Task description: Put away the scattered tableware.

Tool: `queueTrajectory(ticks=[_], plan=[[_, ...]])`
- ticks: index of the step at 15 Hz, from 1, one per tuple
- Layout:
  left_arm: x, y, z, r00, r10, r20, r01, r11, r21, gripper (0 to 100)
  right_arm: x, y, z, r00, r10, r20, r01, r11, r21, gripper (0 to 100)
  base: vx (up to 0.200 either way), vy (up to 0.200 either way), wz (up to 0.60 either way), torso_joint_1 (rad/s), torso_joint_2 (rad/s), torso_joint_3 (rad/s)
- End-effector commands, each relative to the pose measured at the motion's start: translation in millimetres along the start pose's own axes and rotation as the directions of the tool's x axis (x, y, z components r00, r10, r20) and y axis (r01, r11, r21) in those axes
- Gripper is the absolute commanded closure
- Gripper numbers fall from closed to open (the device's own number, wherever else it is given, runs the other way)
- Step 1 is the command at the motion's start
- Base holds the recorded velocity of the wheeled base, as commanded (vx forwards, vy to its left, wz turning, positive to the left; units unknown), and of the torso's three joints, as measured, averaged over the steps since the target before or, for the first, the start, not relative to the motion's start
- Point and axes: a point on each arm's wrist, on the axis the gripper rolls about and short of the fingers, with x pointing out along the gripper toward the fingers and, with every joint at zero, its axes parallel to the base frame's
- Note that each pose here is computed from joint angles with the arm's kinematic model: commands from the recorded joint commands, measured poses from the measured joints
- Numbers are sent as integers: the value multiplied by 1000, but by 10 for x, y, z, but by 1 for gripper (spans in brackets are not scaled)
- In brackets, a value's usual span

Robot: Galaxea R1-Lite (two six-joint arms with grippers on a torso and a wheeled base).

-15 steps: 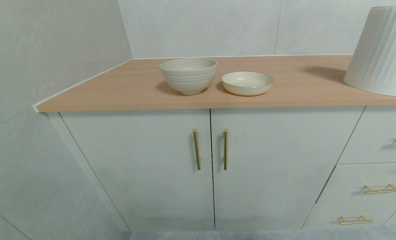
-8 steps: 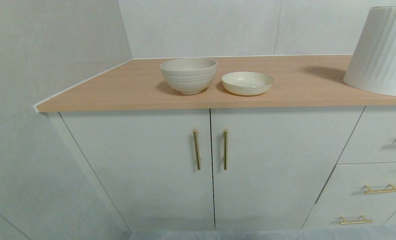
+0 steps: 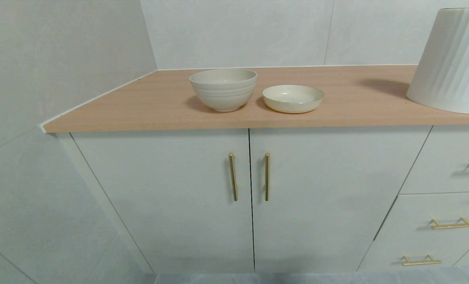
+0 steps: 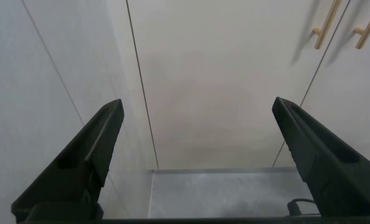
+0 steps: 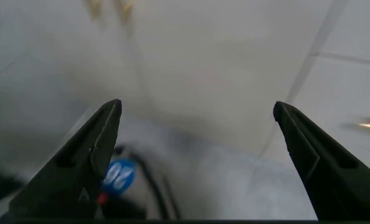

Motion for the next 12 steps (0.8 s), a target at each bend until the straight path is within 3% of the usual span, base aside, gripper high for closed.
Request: queueTrajectory(ticks=[1, 6, 8, 9, 10, 12], plan=[[0, 0, 0, 1000, 0, 0, 0, 1000, -1, 0, 578, -1, 338, 943, 217, -251, -215, 976, 34, 0, 0, 0, 0, 0, 0, 0], [0, 0, 0, 1000, 0, 0, 0, 1000, -1, 0, 1360, 148, 802, 900, 318, -298, -308, 948, 82, 0, 0, 0, 0, 0, 0, 0], [0, 0, 0, 1000, 0, 0, 0, 1000, 1, 0, 1734, 250, 949, 903, 356, -240, -352, 934, 59, 0, 0, 0, 0, 0, 0, 0], [0, 0, 0, 1000, 0, 0, 0, 1000, 1, 0, 1734, 250, 949, 903, 356, -240, -352, 934, 59, 0, 0, 0, 0, 0, 0, 0], [0, 0, 0, 1000, 0, 0, 0, 1000, 1, 0, 2024, 389, 1033, 916, 374, -145, -373, 927, 34, 0, 0, 0, 0, 0, 0, 0], [0, 0, 0, 1000, 0, 0, 0, 1000, -1, 0, 2234, 454, 915, 908, 374, -186, -371, 927, 54, 0, 0, 0, 0, 0, 0, 0]])
